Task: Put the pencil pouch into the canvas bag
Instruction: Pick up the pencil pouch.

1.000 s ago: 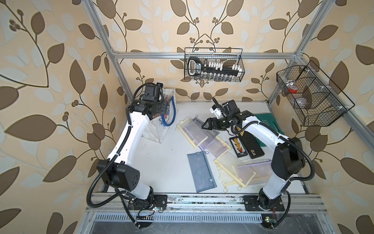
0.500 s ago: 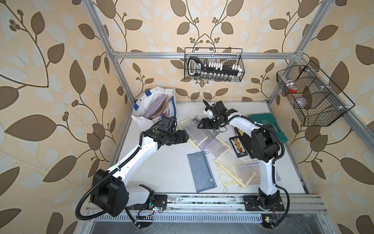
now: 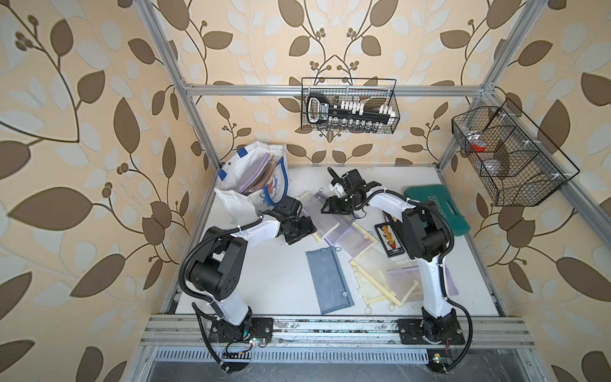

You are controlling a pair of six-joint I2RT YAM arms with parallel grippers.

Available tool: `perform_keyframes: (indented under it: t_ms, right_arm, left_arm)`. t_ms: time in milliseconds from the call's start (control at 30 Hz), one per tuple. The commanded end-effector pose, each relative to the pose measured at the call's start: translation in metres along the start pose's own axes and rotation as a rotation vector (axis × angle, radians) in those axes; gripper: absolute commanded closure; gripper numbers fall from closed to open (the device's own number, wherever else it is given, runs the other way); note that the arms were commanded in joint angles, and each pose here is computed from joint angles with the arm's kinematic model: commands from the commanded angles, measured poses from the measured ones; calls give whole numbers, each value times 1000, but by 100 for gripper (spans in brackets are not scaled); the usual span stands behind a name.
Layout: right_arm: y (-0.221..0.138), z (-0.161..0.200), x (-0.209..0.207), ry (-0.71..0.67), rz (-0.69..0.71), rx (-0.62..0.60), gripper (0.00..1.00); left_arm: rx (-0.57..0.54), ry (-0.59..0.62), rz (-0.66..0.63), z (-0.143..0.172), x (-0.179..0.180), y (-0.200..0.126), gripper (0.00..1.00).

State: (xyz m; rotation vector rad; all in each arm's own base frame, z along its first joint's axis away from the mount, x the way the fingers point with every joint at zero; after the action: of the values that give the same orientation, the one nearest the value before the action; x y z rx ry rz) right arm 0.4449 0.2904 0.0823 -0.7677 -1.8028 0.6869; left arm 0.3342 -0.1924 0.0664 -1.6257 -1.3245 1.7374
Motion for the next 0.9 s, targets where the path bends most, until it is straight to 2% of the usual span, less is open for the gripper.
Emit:
perform_keyframes:
  t_ms: [0, 167, 333, 433, 533, 733, 867]
  right_arm:
    - [14, 12, -5, 6, -16, 37, 41]
    - [21, 18, -6, 9, -29, 52, 47]
    - [29, 28, 6, -16, -52, 73, 52]
    - [33, 34, 14, -9, -94, 77, 60]
    - [31, 33, 21, -7, -132, 64, 71]
    - [13, 27, 36, -43, -176, 31, 98]
    - [-10, 28, 49, -79, -212, 2, 100]
  left_arm:
    - [-36, -23, 39, -15, -15, 9, 24]
    - [-3, -22, 69, -19, -17, 34, 26]
    - [3, -21, 79, -18, -15, 42, 30]
    - [-7, -21, 101, -18, -15, 44, 33]
    - [-9, -17, 112, -17, -16, 42, 37]
    - [-30, 12, 126, -14, -22, 21, 42]
    - [-11, 24, 143, -7, -30, -2, 40]
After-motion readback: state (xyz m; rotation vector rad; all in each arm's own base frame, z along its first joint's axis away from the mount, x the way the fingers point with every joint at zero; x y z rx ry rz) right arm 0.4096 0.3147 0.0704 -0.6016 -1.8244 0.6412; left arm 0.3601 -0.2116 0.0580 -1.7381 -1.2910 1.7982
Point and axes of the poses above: each gripper's point midway between its finger pads, its own y axis out along the fingers, its own x axis along the line the jaws close on, z = x × y, the point moved 2 cm from there along -y, back along the fingers, and after that the axes turned 1 degree about y, right-handed, at the moved point
